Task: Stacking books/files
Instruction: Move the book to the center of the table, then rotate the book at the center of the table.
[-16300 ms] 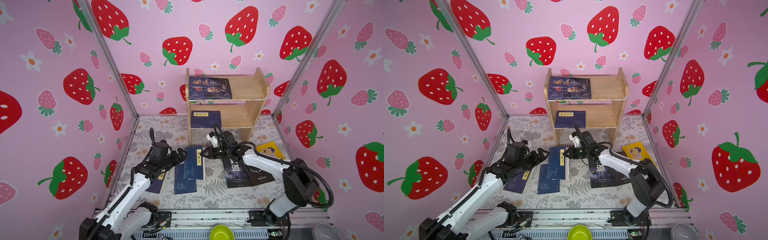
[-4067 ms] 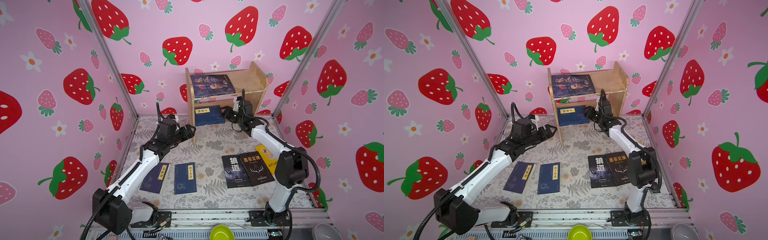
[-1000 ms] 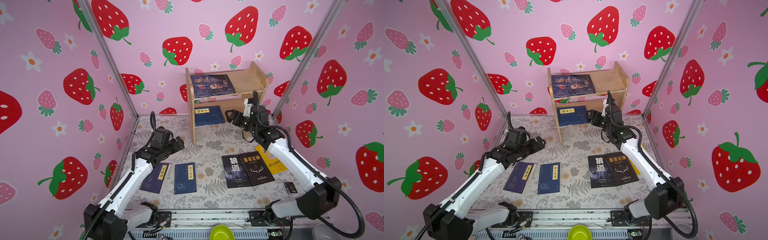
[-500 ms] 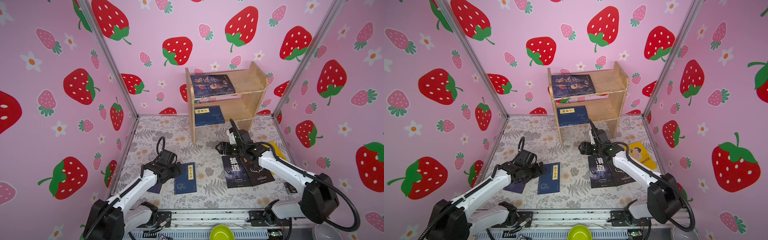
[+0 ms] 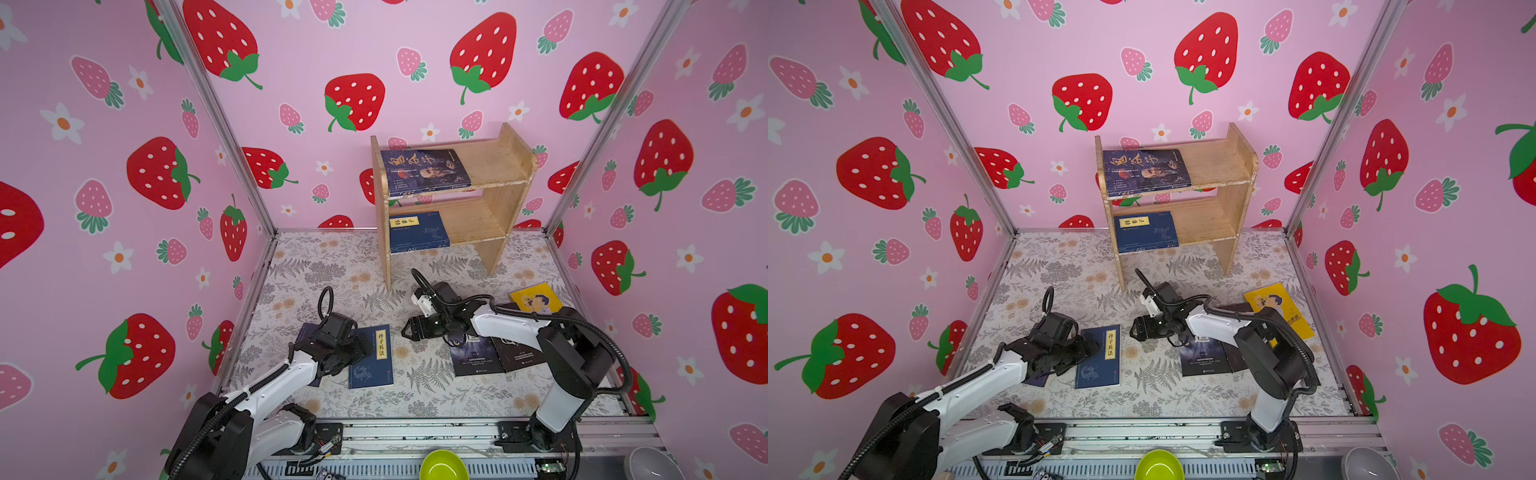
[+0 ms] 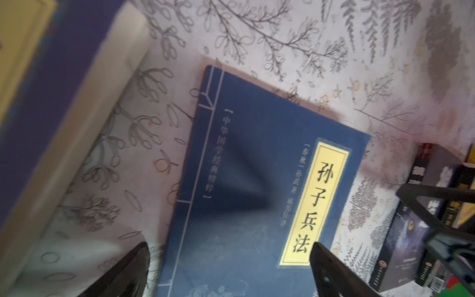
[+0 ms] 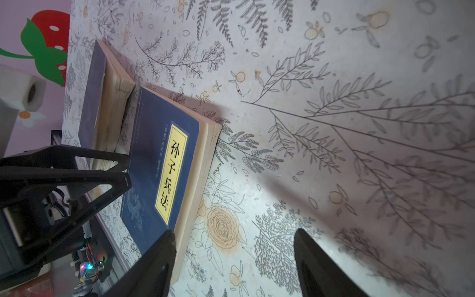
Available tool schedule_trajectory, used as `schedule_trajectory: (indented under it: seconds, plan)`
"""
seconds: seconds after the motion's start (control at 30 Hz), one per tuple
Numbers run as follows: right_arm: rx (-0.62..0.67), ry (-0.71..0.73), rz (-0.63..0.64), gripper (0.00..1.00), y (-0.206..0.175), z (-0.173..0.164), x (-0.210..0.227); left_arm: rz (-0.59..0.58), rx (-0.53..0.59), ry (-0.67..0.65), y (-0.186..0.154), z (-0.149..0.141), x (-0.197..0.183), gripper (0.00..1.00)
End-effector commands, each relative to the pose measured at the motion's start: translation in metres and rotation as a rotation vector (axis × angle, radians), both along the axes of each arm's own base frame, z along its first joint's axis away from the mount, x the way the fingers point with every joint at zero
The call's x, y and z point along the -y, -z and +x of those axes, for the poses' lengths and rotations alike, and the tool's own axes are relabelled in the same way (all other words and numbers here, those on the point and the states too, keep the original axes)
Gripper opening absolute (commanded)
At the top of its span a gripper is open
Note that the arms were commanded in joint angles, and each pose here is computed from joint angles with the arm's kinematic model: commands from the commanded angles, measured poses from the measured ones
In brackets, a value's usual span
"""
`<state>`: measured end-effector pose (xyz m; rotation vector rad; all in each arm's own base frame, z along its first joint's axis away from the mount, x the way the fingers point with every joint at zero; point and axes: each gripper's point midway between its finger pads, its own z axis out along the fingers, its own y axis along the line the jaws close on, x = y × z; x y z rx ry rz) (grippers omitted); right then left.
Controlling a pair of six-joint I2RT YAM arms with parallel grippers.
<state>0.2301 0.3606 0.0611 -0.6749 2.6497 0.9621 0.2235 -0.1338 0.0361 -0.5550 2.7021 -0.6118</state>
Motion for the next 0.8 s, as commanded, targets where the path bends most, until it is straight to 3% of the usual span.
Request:
schedule_trajectory:
  seconds: [0.0, 0.17, 0.47, 0.57, 0.77]
  plan:
    - [0.033, -0.030, 0.023, 0.74, -0.004, 0.004, -0.013, -0.046, -0.035, 0.034, 0.009, -0.003, 0.014, 0.97]
    - [0.017, -0.033, 0.034, 0.69, 0.002, 0.006, -0.020, -0.118, -0.001, 0.054, -0.001, 0.012, 0.035, 0.95]
    - [0.019, 0.026, -0.092, 0.52, 0.031, 0.011, 0.001, -0.228, -0.008, 0.064, -0.011, 0.020, 0.061, 0.95]
    - [0.012, 0.031, -0.077, 0.42, 0.031, 0.011, -0.002, -0.241, -0.021, 0.082, -0.011, 0.018, 0.067, 0.95]
    - [0.040, 0.033, -0.049, 0.36, 0.021, 0.025, -0.016, -0.260, -0.020, 0.106, -0.017, 0.019, 0.075, 0.95]
